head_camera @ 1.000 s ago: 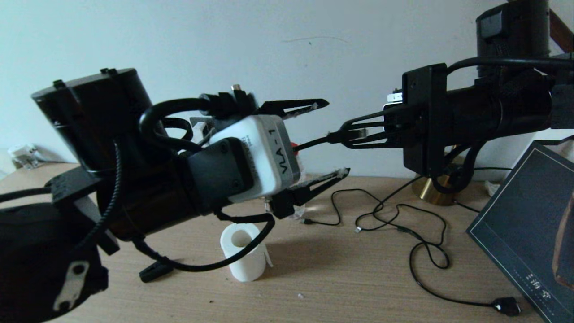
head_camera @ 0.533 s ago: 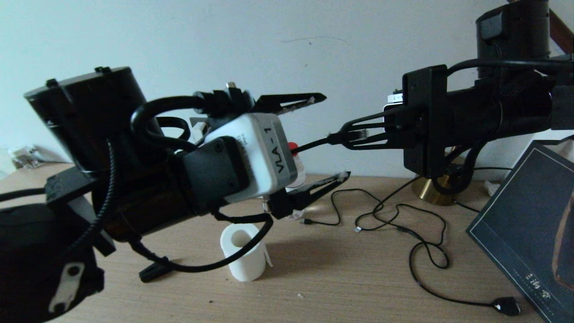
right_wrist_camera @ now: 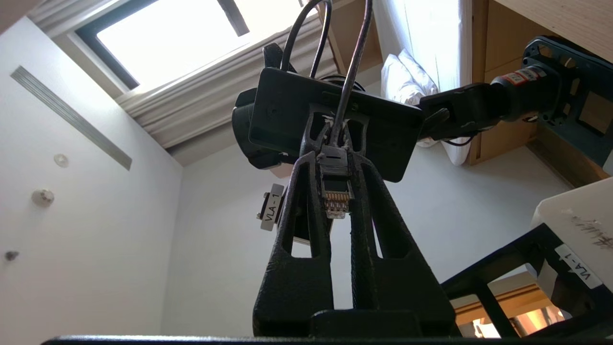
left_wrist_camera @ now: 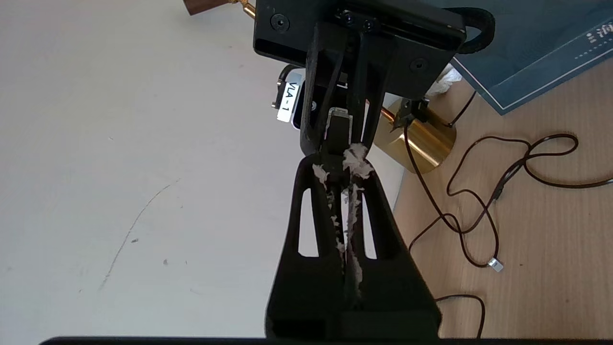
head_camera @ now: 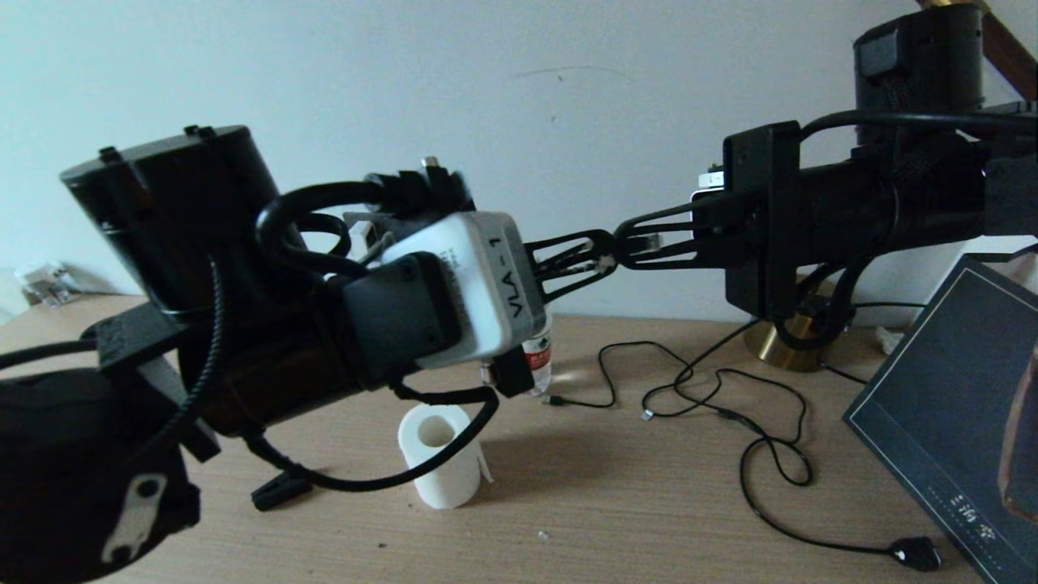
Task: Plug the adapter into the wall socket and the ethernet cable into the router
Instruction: Hand it to the other hand
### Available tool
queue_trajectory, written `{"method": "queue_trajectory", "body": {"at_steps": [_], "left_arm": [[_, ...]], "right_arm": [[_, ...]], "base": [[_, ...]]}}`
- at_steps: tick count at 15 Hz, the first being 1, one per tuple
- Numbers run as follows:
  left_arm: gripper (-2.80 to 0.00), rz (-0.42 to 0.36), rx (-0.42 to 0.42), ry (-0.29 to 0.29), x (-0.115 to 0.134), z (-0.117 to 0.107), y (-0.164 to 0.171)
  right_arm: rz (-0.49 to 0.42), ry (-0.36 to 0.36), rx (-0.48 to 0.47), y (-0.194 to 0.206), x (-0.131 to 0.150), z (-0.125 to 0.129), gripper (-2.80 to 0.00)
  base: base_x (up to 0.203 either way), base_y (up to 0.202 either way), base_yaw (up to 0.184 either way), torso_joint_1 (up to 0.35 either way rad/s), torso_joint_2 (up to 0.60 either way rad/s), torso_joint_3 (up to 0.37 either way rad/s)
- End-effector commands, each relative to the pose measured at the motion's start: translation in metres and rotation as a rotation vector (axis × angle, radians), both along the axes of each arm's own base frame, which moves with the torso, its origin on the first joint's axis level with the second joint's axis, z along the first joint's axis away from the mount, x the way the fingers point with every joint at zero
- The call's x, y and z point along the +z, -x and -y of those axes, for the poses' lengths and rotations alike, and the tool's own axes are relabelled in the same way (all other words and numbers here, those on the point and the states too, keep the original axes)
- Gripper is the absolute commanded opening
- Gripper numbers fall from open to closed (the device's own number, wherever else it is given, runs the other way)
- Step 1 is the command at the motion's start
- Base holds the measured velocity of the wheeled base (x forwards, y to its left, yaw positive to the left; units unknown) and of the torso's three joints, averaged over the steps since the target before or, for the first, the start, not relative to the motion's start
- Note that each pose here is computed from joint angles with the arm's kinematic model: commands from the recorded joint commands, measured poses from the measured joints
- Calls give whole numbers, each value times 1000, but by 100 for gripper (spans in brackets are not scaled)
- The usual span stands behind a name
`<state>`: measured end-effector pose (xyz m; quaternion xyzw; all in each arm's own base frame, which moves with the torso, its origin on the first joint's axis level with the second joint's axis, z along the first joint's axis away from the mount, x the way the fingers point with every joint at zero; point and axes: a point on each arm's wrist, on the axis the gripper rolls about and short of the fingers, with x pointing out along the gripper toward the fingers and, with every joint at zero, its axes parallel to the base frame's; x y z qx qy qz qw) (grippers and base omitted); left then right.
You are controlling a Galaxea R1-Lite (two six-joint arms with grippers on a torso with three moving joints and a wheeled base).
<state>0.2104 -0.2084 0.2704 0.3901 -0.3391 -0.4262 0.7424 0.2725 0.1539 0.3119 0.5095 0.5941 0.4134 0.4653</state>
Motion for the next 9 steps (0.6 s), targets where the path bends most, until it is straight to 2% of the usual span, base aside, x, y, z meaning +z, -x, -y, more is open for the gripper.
{"method": "queue_trajectory", "body": {"at_steps": [1, 8, 9], "left_arm": [[-280, 4, -1, -3, -3, 4, -4], [-280, 2, -6, -4, -6, 13, -10], [-280, 3, -4, -3, -5, 12, -10]], "right_arm": [[-15, 0, 9, 0, -1, -1, -280], [-21, 6, 5, -3, -4, -2, -280], [-22, 6, 4, -3, -4, -2, 0]], "base": [[0, 0, 0, 0, 0, 0], [0, 0, 0, 0, 0, 0], [0, 0, 0, 0, 0, 0]]}}
